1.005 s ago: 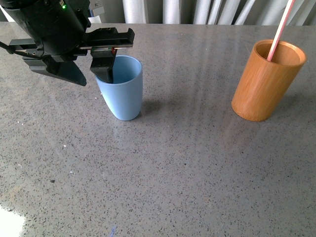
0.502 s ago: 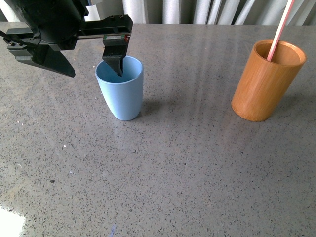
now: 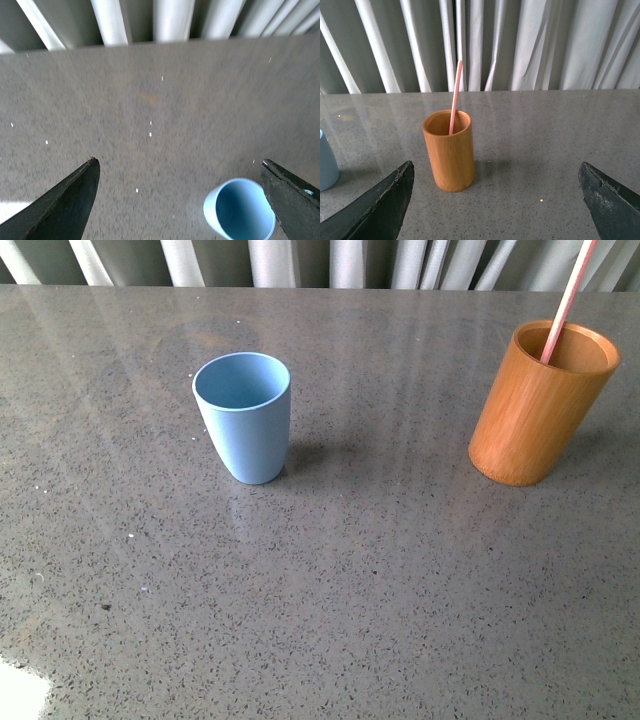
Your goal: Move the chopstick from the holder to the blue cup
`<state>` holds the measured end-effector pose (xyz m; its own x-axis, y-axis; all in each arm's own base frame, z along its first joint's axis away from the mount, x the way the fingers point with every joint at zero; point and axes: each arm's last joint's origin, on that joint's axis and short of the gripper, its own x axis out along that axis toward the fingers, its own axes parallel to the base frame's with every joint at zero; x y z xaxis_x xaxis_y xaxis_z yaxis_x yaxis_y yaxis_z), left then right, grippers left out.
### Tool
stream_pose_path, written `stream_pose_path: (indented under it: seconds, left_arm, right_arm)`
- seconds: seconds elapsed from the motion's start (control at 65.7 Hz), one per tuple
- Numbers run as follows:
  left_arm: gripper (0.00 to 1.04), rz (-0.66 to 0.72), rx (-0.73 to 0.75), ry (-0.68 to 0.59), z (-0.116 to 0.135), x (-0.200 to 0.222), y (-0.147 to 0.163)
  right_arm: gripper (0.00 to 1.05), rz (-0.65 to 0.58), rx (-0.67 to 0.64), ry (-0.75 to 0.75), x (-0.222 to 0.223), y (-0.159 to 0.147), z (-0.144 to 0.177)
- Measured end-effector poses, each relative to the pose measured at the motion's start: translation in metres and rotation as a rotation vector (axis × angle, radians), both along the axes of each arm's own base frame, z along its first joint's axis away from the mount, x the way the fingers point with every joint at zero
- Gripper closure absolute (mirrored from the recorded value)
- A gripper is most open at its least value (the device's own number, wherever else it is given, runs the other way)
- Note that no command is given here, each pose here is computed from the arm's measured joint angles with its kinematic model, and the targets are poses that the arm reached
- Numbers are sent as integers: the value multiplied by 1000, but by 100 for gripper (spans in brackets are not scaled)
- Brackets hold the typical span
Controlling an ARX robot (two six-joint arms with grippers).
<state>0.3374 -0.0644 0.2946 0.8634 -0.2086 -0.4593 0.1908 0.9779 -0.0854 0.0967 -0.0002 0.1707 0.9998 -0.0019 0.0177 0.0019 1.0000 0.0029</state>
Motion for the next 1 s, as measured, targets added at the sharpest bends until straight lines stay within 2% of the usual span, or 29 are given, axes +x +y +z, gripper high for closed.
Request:
stream_pose_path:
  seconds: [0.122, 0.167, 0.274, 0.365, 0.67, 0.807, 1.005]
  left_arm:
    - [10, 35, -21, -149, 11, -20, 12]
    - [18, 128, 13, -290, 9, -25, 15]
    - [36, 199, 16, -456, -12, -44, 23]
    - [52, 205, 17, -486, -33, -65, 31]
    - [104, 207, 25, -477, -75, -118, 48]
    - [103, 188, 23, -475, -92, -143, 58]
    - [103, 208, 29, -481, -103, -162, 64]
  right_arm:
    - [9, 0, 0, 0, 0, 0, 0]
    - [9, 0, 0, 0, 0, 0, 0]
    - [9, 0, 0, 0, 0, 0, 0]
    - [9, 0, 0, 0, 0, 0, 0]
    - [9, 0, 0, 0, 0, 0, 0]
    - [9, 0, 0, 0, 0, 0, 0]
    - [9, 0, 0, 0, 0, 0, 0]
